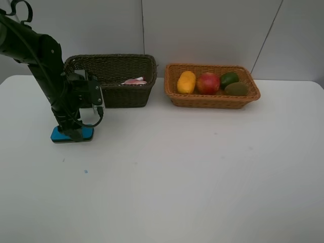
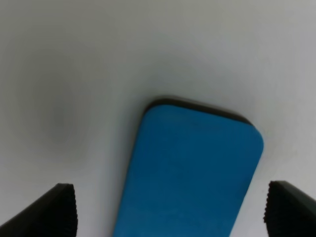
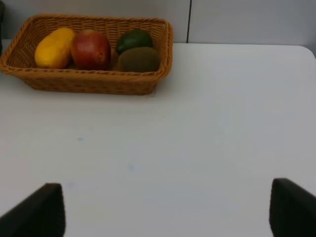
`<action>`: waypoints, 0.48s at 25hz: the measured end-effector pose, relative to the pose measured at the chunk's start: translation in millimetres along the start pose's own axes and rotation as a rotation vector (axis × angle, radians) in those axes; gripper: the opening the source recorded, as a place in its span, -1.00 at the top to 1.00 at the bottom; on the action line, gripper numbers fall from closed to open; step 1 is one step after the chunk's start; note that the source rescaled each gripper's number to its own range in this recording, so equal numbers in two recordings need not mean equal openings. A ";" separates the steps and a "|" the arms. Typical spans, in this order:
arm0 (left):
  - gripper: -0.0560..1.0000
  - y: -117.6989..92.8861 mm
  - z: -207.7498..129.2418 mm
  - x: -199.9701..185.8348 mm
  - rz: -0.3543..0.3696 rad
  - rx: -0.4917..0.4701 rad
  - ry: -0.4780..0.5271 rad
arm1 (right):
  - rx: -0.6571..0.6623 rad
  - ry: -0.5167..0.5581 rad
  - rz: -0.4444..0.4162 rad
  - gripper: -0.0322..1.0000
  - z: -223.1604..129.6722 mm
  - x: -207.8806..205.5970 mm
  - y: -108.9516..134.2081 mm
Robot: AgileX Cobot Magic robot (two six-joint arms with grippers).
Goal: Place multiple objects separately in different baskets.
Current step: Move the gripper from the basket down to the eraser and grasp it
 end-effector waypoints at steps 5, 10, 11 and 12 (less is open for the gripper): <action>-1.00 -2.7 -2.6 13.5 -0.029 0.001 0.029 | 0.000 0.000 0.000 -1.00 0.0 0.0 0.0; -1.00 -3.3 -3.2 16.7 -0.035 0.001 0.035 | 0.000 0.000 0.000 -1.00 0.0 0.0 0.0; -1.00 -3.3 -3.2 16.7 -0.035 0.001 0.035 | 0.000 0.000 0.000 -1.00 0.0 0.0 0.0; -1.00 -3.3 -3.2 16.7 -0.035 0.001 0.035 | 0.000 0.000 0.000 -1.00 0.0 0.0 0.0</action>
Point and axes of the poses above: a point on each arm's last joint axis where the gripper is mounted, x pointing out along that axis toward the gripper, y along the wrist's bending axis when the last joint is at zero, z = x × y, the point moved 5 cm from there along x, pointing out along that axis toward the gripper, and after that the axes turned 14 degrees about -x, right-handed, at the moved point
